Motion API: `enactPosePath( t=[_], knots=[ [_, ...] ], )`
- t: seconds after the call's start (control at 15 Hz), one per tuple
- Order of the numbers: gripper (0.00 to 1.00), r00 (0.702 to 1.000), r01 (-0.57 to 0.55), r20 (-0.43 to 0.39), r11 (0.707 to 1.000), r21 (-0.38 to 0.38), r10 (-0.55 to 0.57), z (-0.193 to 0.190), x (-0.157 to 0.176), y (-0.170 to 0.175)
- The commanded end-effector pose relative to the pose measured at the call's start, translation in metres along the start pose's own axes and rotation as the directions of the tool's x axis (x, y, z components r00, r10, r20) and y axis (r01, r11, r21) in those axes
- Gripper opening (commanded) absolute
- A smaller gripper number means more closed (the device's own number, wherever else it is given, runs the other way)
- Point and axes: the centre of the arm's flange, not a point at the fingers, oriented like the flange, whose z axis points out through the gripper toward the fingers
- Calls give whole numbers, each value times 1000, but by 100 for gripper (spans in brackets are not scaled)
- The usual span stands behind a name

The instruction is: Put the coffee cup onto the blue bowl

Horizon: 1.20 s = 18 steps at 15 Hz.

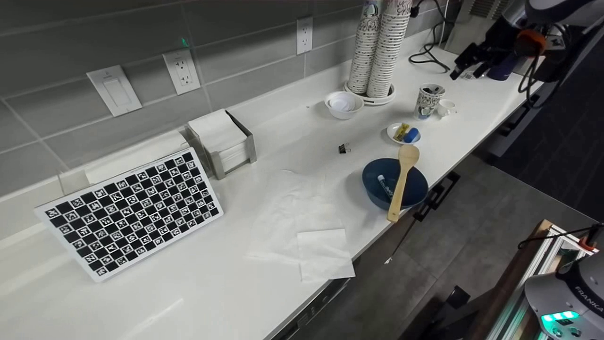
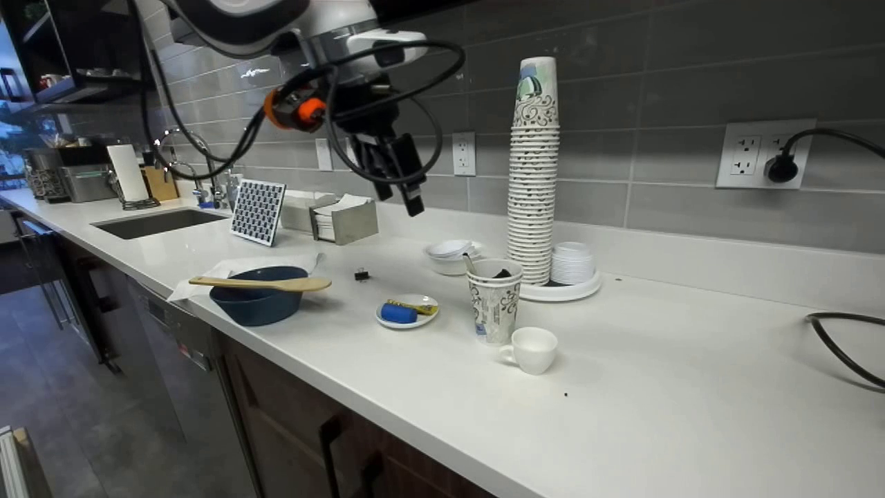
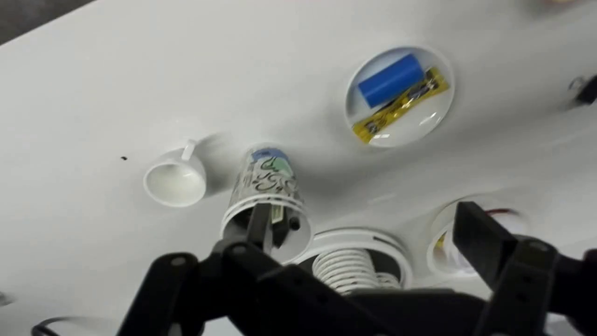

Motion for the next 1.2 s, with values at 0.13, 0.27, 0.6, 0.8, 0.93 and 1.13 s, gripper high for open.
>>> enactPosePath(
  t=[0.13,0.27,0.6,0.8,0.93,1.13],
  knots=[
    [100,999,-50,1,998,-34,50,18,21,6],
    [100,999,-47,-1,998,-32,47,16,20,4],
    [100,940,-342,-21,933,-113,342,42,52,57],
    [100,876,-478,-3,866,-144,483,64,63,80],
    [100,860,-498,34,853,-154,508,81,66,84],
    [100,856,-507,31,851,-141,515,103,76,84]
  ],
)
